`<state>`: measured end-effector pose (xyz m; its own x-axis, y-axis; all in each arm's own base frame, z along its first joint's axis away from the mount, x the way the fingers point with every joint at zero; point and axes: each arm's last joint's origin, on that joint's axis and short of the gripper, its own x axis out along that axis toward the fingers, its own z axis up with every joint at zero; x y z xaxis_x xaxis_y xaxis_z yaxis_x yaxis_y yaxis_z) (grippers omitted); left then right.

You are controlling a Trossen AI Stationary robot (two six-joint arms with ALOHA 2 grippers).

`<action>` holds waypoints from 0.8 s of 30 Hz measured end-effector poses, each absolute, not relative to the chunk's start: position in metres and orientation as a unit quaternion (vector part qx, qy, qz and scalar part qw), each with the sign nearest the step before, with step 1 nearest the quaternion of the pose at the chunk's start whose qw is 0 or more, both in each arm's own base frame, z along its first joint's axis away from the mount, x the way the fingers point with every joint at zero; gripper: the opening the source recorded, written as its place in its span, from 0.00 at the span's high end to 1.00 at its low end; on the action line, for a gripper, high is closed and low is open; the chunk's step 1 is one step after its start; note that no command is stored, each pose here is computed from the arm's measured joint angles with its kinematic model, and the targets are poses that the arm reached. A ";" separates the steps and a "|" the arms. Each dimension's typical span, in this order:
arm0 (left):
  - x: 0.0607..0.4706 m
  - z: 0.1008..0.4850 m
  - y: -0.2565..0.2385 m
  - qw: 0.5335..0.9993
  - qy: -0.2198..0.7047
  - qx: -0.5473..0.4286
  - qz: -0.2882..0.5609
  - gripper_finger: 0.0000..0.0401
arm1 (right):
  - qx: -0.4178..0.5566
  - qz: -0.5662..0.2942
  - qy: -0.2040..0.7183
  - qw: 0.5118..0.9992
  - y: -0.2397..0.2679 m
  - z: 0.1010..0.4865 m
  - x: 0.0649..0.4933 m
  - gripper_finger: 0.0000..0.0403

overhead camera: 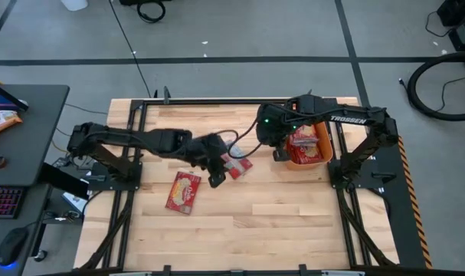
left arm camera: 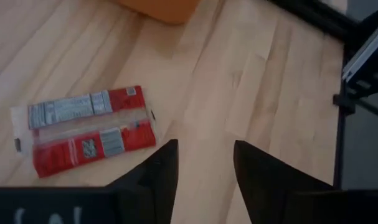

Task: Sort popcorn bags into baskets
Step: Put the red popcorn bag into the orange bin

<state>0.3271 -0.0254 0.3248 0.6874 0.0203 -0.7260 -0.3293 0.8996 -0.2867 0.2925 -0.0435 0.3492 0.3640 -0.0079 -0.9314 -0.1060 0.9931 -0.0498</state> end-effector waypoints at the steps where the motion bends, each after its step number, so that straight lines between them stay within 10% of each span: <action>1: 0.326 0.323 -0.030 0.895 0.388 -0.196 0.096 0.60 | -0.047 0.028 0.560 0.827 -0.044 0.350 0.293 0.90; 24: 0.304 0.201 -0.030 0.876 0.429 0.160 0.152 0.58 | 0.039 -0.007 0.497 0.867 -0.027 0.338 0.313 0.72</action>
